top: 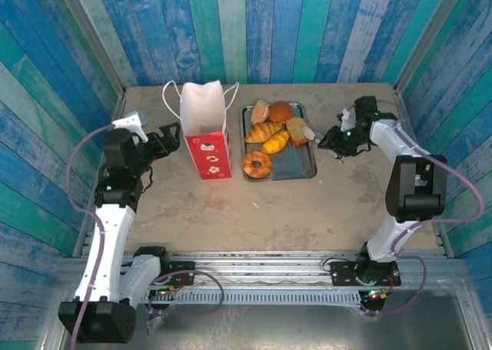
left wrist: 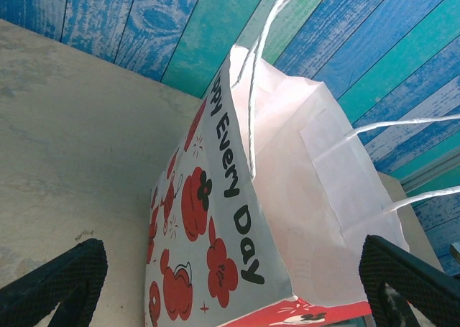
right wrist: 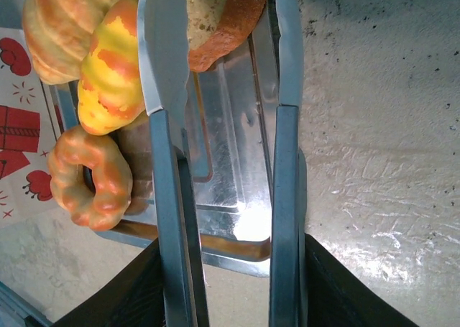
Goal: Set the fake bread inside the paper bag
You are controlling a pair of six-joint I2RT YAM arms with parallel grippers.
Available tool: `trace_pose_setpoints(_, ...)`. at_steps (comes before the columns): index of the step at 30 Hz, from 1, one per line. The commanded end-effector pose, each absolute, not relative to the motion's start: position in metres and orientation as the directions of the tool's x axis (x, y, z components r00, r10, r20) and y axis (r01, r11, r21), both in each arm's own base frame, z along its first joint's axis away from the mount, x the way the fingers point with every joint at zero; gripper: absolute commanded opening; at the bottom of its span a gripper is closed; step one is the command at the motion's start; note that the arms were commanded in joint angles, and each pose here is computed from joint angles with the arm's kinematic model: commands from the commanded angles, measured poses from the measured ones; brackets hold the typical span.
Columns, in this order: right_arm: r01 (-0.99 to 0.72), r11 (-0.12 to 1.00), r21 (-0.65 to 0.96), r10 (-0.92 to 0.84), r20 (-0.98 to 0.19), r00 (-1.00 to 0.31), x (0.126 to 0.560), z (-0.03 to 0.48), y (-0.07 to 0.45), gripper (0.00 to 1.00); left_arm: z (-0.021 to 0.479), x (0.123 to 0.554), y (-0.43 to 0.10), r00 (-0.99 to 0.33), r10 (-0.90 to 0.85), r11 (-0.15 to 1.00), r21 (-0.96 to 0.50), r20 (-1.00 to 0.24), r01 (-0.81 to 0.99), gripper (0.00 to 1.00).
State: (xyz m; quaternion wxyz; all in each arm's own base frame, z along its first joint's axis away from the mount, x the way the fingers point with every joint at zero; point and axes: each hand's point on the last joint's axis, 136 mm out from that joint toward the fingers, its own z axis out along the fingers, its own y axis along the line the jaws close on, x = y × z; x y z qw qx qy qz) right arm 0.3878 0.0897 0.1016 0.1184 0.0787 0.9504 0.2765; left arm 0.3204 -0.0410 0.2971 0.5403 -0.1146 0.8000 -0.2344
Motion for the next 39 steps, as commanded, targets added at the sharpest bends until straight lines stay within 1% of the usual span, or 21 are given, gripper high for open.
trace_pose_setpoints(1,0.055,0.826,0.560,0.206,-0.210,-0.956,0.399,0.108,0.090,0.45,0.300,0.322,-0.038,-0.383,-0.420,0.875,-0.479,-0.823,0.068,0.94)
trace_pose_setpoints(6,0.058,0.832,0.552,0.207,-0.212,-0.955,0.401,0.106,0.088,0.41,0.299,0.323,-0.039,-0.387,-0.421,0.874,-0.481,-0.820,0.068,0.94)
trace_pose_setpoints(11,0.054,0.835,0.547,0.206,-0.220,-0.954,0.401,0.108,0.087,0.34,0.300,0.323,-0.038,-0.386,-0.419,0.876,-0.477,-0.822,0.066,0.94)
trace_pose_setpoints(20,0.053,0.878,0.476,0.198,-0.259,-0.945,0.397,0.119,0.074,0.29,0.302,0.321,-0.037,-0.382,-0.415,0.881,-0.470,-0.826,0.061,0.94)
trace_pose_setpoints(27,0.053,0.907,0.418,0.180,-0.270,-0.946,0.392,0.122,0.064,0.29,0.304,0.321,-0.037,-0.380,-0.413,0.881,-0.468,-0.828,0.062,0.94)
trace_pose_setpoints(39,0.050,0.932,0.359,0.156,-0.274,-0.949,0.388,0.120,0.055,0.34,0.305,0.320,-0.037,-0.381,-0.414,0.881,-0.469,-0.827,0.060,0.94)
